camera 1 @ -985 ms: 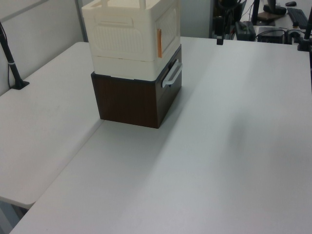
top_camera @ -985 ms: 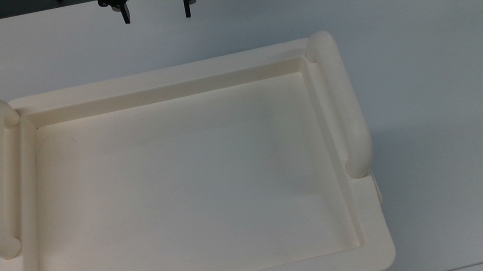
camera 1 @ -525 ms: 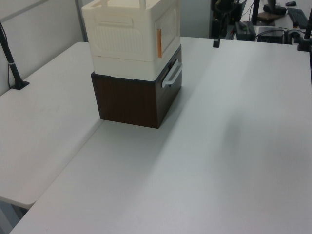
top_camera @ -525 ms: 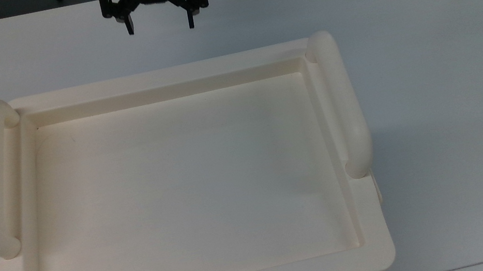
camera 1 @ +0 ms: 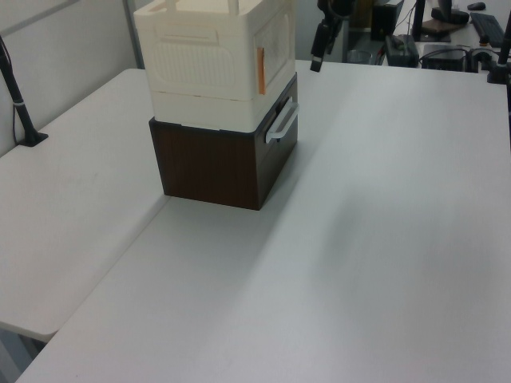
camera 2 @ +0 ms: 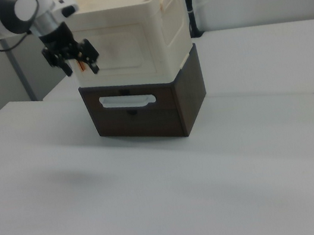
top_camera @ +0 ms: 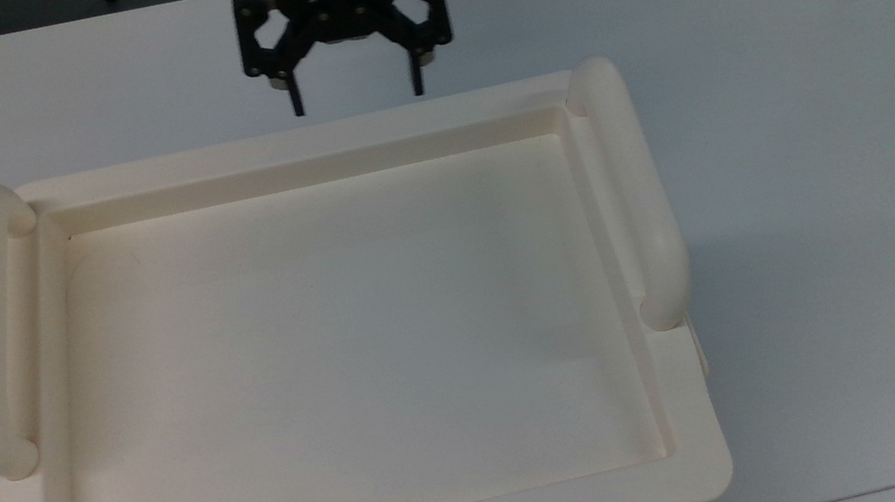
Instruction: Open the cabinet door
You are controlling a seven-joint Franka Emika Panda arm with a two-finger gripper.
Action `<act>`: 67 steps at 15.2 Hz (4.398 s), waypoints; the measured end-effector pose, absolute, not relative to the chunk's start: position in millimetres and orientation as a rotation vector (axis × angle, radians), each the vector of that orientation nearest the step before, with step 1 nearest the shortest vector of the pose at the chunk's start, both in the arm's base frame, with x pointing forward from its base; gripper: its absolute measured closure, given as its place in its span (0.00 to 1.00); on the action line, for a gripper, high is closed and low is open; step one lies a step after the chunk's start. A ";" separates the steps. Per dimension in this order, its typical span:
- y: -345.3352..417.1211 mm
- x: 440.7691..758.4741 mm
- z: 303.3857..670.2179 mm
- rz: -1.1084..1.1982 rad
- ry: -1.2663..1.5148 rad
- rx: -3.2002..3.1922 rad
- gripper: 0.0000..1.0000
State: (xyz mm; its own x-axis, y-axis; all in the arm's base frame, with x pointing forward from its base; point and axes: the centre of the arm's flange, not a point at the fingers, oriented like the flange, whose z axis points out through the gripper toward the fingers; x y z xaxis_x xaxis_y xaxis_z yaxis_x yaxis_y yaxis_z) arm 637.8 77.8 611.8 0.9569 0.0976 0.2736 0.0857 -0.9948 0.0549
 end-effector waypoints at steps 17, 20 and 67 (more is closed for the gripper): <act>140.1 661.0 627.3 0.886 0.170 3.042 0.09; 142.1 660.6 627.5 0.887 0.175 3.042 0.21; 109.7 578.6 680.0 0.316 0.326 3.045 0.00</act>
State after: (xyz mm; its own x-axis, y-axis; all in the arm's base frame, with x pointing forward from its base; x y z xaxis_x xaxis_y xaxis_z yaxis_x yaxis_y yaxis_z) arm 578.6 109.7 680.0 0.9565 0.2160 0.1961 0.2030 -0.9755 0.0843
